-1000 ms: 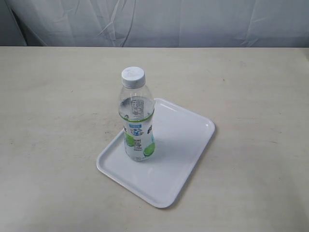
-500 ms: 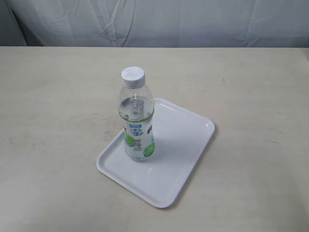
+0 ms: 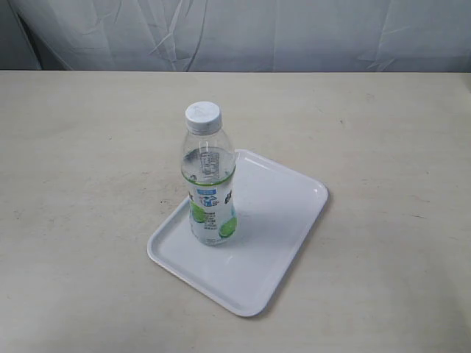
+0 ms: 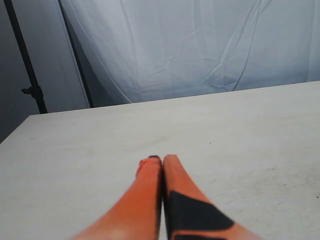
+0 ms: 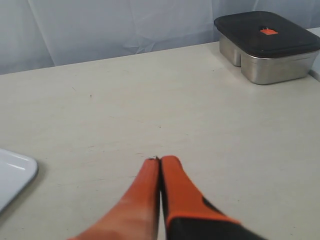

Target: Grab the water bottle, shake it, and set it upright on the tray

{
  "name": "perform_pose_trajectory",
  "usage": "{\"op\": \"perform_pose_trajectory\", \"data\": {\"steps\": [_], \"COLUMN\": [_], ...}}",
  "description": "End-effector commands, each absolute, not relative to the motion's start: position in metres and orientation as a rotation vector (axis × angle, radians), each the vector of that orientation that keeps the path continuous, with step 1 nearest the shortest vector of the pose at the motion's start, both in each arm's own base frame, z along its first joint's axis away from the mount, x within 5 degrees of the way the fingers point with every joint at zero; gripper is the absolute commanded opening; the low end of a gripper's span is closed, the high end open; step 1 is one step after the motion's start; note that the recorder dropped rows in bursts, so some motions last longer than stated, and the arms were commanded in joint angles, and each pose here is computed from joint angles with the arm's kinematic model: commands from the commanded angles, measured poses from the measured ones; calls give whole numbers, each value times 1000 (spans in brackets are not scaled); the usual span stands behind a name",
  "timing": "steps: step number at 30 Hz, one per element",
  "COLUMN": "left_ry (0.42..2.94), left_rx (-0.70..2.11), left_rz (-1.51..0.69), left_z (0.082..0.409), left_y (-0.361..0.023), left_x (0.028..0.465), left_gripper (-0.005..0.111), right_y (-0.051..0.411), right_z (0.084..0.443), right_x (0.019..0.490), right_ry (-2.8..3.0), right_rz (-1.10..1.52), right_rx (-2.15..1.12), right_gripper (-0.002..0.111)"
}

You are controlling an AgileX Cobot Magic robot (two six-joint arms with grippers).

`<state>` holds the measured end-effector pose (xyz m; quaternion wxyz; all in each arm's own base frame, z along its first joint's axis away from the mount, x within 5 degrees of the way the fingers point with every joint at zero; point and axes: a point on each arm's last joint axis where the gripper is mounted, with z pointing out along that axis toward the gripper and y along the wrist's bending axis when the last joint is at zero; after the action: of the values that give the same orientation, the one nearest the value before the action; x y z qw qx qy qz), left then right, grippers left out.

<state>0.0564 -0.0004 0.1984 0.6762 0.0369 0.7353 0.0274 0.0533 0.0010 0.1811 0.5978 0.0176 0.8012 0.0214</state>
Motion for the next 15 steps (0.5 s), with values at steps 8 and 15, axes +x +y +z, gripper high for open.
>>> {"op": "perform_pose_trajectory", "data": {"steps": [8, 15], "left_ry": [1638, 1638], "left_rx": [103, 103], "left_rz": [76, 76], "left_z": [199, 199], "left_y": [0, 0], "left_x": [56, 56], "left_gripper": [2, 2], "right_y": [1, 1], "right_z": [181, 181], "right_x": [54, 54], "right_ry": [1842, 1842], "right_rz": [54, 54], "right_rx": [51, 51], "right_gripper": [3, 3]}}
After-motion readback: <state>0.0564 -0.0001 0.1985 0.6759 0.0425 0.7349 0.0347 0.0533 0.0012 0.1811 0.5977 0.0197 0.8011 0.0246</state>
